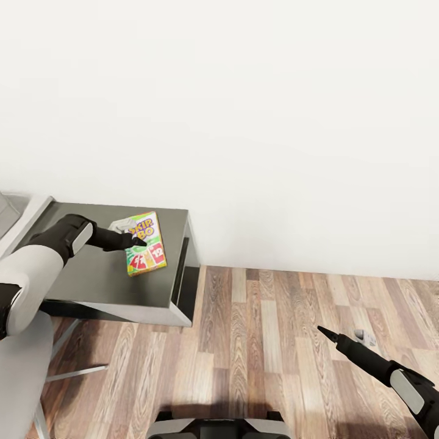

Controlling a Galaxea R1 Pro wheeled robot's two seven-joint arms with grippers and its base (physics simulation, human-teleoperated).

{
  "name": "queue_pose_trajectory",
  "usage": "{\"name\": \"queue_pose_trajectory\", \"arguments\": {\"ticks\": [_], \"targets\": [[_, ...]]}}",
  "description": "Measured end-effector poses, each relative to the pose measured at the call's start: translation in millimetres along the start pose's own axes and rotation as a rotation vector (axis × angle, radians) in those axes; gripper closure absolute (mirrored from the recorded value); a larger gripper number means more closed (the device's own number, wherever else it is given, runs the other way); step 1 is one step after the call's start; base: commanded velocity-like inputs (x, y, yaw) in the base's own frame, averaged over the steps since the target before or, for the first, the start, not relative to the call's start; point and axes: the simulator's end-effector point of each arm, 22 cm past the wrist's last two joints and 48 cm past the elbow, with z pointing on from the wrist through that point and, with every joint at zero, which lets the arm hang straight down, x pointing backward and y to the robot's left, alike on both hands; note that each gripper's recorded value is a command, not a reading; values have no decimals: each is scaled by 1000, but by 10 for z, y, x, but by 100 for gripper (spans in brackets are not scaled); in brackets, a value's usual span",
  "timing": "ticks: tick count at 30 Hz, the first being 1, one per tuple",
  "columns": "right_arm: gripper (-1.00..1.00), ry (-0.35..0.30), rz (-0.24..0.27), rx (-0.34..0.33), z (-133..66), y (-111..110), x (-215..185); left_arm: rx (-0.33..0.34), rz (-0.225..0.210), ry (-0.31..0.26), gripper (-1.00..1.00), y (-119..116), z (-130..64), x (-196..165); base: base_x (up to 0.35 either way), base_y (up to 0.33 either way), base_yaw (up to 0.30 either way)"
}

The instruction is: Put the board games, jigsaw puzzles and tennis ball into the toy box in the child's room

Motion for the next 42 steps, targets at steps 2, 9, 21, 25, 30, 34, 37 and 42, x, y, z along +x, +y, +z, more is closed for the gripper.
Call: {"name": "queue_pose_trajectory", "arguments": {"ticks": [2,9,21,25,30,34,37,42], "targets": [[-100,0,0,0,0,0,-1,1,0,-1,-100,-3,-2,-4,-214,-67,-15],[-100,0,0,0,-2,2,-1,0,-1,-2,-100,12,-13,-1,-68,-20,-3],[-100,-1,0,0,-2,2,-2,0,-1,-2,-100,11,-12,-1,-111,-1,0],[-100,-1,1,0,-3,1,-1,-2,0,-2,-100,16,-14,-1,-13,0,0],[-100,-1,0,-1,-3,3,-2,-3,4,-11,-100,24,-19,-20,28,13,0],[-100,-1,0,-1,-4,3,-2,-4,8,-17,-100,27,-21,-32,100,59,0],[-100,-1,0,-1,-3,3,-2,-4,9,-18,-100,29,-20,-36,40,20,0],[-100,-1,0,0,-3,2,-1,-3,9,-19,-100,27,-19,-37,10,5,0]]}}
